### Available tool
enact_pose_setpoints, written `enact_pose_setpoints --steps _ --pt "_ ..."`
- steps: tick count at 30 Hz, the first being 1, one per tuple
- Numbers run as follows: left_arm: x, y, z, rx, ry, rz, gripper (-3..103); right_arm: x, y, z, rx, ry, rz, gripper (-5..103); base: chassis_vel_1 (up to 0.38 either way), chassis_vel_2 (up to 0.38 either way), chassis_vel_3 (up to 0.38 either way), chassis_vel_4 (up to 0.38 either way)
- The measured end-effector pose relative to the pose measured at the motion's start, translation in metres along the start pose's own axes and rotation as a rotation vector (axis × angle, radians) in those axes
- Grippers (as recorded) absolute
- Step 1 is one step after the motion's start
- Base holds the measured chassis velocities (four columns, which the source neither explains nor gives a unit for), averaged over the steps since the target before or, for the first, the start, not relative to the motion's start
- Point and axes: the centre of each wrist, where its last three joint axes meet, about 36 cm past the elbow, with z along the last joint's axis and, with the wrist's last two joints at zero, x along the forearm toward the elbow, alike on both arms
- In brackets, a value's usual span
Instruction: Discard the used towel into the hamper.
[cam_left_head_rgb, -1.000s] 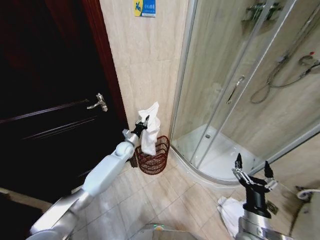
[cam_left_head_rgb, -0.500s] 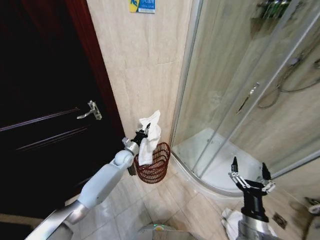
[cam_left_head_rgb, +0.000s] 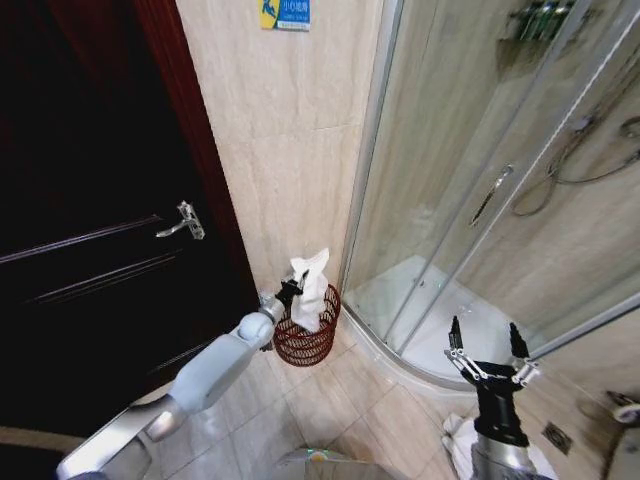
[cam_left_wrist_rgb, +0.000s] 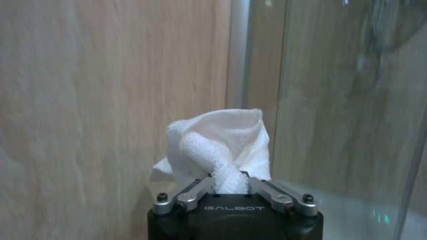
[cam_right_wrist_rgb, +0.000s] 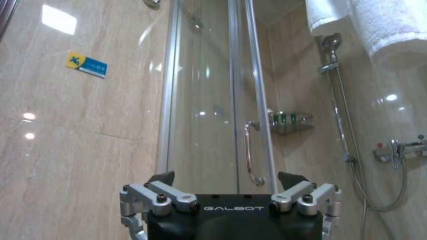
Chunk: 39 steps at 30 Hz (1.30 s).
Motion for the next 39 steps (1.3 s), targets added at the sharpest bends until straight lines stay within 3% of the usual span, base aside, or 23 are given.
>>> enact_pose_setpoints --steps 14,17,22,31,33,39 --pt "-0.005 -0.008 0.078 -0.128 0.119 0.009 8 0.015 -0.009 0.007 -0.010 0.033 0.066 100 0.000 0.000 0.000 0.000" --pt "-0.005 -0.003 0.102 -0.181 0.144 0.008 8 0.019 -0.009 0.007 -0.006 0.047 0.064 100 0.000 0.000 0.000 0.000" --pt "0.001 0.007 0.128 -0.206 0.219 0.027 8 0.022 -0.012 0.007 0.004 0.070 0.067 100 0.000 0.000 0.000 0.000" --pt "-0.003 -0.002 0.136 -0.229 0.295 0.054 8 0.023 -0.013 0.009 0.009 0.082 0.073 100 0.000 0.000 0.000 0.000" --pt "-0.006 -0.011 0.138 -0.224 0.305 0.062 8 0.024 -0.014 0.010 0.009 0.085 0.074 100 0.000 0.000 0.000 0.000" --pt "-0.012 -0.026 0.141 -0.238 0.350 0.018 8 0.027 -0.014 0.012 0.008 0.086 0.078 100 0.000 0.000 0.000 0.000"
